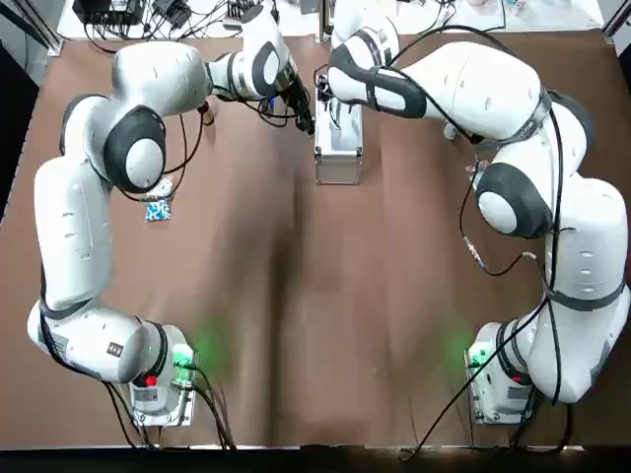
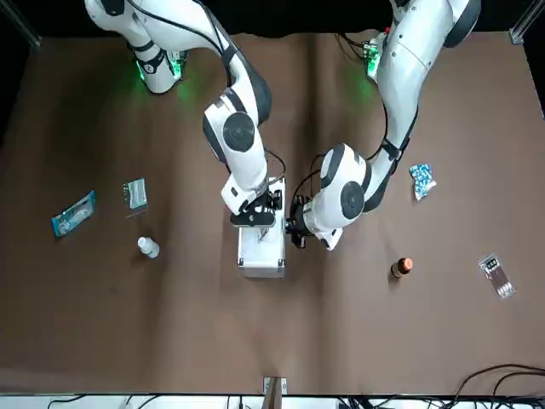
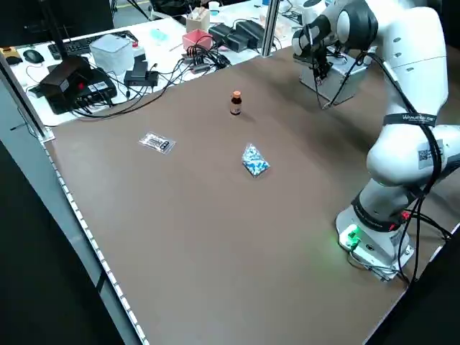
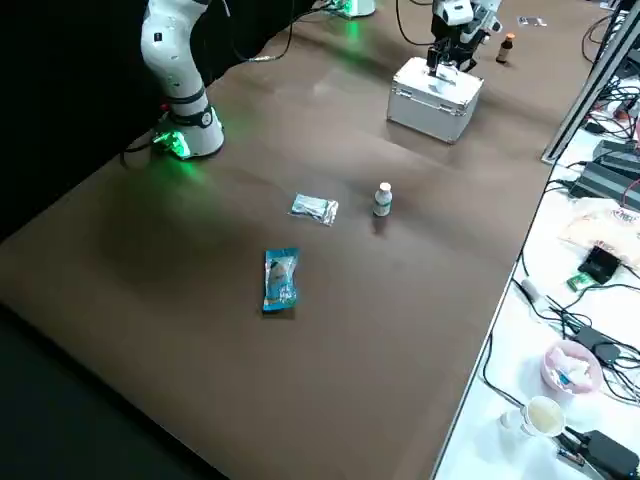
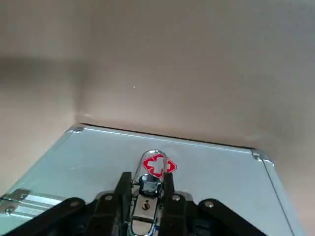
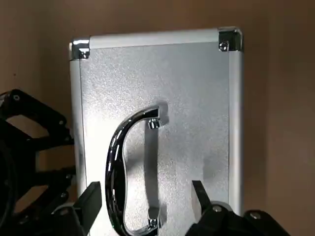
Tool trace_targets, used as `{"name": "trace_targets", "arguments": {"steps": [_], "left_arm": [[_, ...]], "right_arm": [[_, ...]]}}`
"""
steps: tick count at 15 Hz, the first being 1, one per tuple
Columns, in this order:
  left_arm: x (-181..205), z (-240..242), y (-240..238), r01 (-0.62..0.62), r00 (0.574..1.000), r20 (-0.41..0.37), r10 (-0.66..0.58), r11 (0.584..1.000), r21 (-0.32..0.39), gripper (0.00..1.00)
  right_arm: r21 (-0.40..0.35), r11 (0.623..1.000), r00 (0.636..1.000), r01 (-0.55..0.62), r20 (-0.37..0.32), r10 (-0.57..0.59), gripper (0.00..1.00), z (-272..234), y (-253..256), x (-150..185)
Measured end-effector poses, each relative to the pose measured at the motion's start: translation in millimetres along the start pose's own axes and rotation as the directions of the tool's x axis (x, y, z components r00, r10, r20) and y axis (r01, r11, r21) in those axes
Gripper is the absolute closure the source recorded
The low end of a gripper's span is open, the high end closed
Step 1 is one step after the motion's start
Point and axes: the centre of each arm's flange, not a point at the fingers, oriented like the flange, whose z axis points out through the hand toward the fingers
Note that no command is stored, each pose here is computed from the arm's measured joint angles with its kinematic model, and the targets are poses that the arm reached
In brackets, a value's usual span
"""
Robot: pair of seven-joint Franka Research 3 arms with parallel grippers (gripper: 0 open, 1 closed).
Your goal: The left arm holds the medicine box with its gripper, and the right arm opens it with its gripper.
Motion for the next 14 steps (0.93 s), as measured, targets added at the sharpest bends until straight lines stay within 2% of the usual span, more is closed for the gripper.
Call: {"name": "trace_targets", "arguments": {"steps": [2,3,5,8,10,11,14], "left_arm": [[0.0,0.0,0.0,0.0,1.0,0.0,0.0,1.0,0.0,0.7],[0.0,0.0,0.0,0.0,1.0,0.0,0.0,1.0,0.0,0.7],[0.0,0.0,0.0,0.0,1.0,0.0,0.0,1.0,0.0,0.7],[0.0,0.0,0.0,0.0,1.0,0.0,0.0,1.0,0.0,0.7],[0.0,0.0,0.0,0.0,1.0,0.0,0.0,1.0,0.0,0.7],[0.0,0.0,0.0,0.0,1.0,0.0,0.0,1.0,0.0,0.7],[0.0,0.0,0.0,0.0,1.0,0.0,0.0,1.0,0.0,0.7]], "right_arm": [[-0.001,1.0,1.0,-0.001,-0.001,0.001,0.19,0.0,0.7,0.6],[-0.003,1.0,1.0,-0.002,-0.002,0.002,0.26,0.0,1.6,1.4],[-0.007,1.0,1.0,-0.003,-0.006,0.003,0.29,-0.1,4.0,3.6],[-0.01,1.0,1.0,-0.007,-0.009,0.007,0.41,-0.3,6.9,6.2],[-0.014,1.0,1.0,-0.007,-0.012,0.007,0.44,-0.2,8.4,7.6],[-0.015,1.0,1.0,-0.008,-0.013,0.008,0.5,-0.1,9.1,8.2],[-0.017,1.0,1.0,-0.009,-0.014,0.009,0.56,0.0,10.2,9.1]]}}
